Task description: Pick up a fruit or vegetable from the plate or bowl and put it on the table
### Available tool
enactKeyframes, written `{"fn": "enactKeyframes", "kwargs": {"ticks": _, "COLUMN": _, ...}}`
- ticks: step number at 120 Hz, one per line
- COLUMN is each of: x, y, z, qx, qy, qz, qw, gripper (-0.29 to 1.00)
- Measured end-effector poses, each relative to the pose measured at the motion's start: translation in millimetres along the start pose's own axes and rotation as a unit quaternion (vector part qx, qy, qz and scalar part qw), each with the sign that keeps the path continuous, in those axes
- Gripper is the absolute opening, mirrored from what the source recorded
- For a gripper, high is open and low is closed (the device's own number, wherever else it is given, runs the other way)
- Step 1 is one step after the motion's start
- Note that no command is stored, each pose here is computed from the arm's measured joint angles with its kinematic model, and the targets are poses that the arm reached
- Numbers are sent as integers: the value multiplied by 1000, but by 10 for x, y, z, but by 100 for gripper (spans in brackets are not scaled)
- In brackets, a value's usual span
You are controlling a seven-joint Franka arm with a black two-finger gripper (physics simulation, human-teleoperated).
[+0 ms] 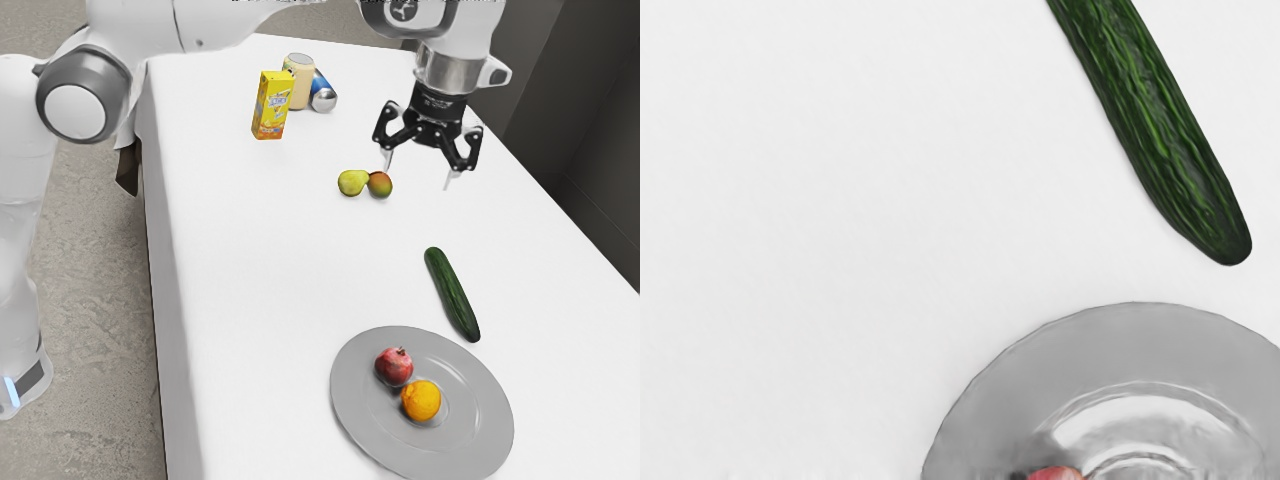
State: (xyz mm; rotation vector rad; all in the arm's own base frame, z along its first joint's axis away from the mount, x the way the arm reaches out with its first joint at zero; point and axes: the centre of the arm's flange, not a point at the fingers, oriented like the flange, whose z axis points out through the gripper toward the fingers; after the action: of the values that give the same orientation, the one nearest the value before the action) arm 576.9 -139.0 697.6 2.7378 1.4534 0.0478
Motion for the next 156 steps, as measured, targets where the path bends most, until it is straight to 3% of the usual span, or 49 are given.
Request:
{"fn": "enactKeyframes", "kwargs": {"ticks": 19, "x": -454, "y": -149, "z": 427, "qx": 33, "qy": -7, "qz": -31, "qw": 999, "gripper": 70}}
{"fn": "enactKeyframes", "kwargs": {"ticks": 60, "x": -958, "y": 21, "z": 933, "qx": 6, "qy": -4, "qz": -76, "qw": 997, "gripper": 70}}
{"fn": "enactKeyframes", "kwargs": {"ticks": 122, "x": -1396, "y": 568, "z": 1587, "qx": -11, "qy": -22, "qz": -98, "qw": 995, "gripper": 70}}
{"fn": "enactKeyframes", "kwargs": {"ticks": 156, "x": -1187, "y": 745, "z": 1998, "qx": 3, "qy": -30, "qz": -130, "qw": 991, "gripper": 70}}
